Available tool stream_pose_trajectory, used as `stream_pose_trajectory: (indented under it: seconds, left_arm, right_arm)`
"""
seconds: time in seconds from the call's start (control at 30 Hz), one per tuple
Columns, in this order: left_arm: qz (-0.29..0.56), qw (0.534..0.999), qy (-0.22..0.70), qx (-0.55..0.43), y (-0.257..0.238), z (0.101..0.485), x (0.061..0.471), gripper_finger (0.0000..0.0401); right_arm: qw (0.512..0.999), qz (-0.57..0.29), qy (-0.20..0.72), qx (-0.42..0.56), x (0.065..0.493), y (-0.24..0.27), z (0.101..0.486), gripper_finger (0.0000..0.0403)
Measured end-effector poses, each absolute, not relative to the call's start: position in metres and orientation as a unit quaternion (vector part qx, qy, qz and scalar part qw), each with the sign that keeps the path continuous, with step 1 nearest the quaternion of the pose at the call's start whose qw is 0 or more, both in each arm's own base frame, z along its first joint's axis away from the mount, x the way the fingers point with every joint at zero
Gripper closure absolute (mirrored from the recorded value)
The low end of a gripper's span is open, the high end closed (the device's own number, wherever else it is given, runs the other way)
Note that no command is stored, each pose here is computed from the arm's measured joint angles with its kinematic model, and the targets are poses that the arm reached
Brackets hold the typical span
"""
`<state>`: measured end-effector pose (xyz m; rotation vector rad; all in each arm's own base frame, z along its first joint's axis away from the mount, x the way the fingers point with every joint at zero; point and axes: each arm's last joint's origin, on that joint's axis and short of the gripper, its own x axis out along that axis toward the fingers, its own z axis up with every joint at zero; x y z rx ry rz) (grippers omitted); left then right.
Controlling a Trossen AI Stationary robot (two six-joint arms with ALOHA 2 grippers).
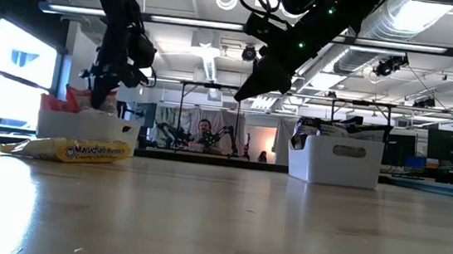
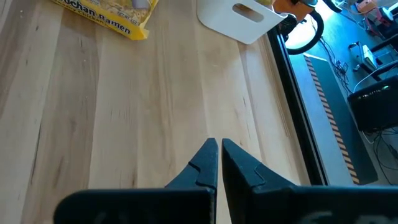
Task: Sort Maruchan noodles
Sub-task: Put the orange noodle pack into the top left white bin
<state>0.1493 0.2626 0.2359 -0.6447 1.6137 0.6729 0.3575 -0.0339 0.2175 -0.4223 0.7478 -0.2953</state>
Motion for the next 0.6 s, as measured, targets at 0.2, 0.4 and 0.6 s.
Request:
stream_pose_trajectory:
  seconds: [0.2,0.4,0.6]
  left_arm:
    - [0.298,0.592,0.693,-0.283,0.272,0.221,0.154,0.0395]
    - [0.312,0.594,0.686,-0.283,0.281,0.208,0.16,0.038]
    - [0.317,0.599,0.689,-0.258,0.28,0.213,0.16,0.0343]
  right_arm:
    - [0.899,-0.143,0.361,-0.203,0.358,-0.034,0.218,0.0403]
    - [0.9,-0.143,0.361,-0.2,0.358,-0.034,0.217,0.0403]
    - [0.899,-0.141,0.362,-0.204,0.357,-0.034,0.217,0.0403]
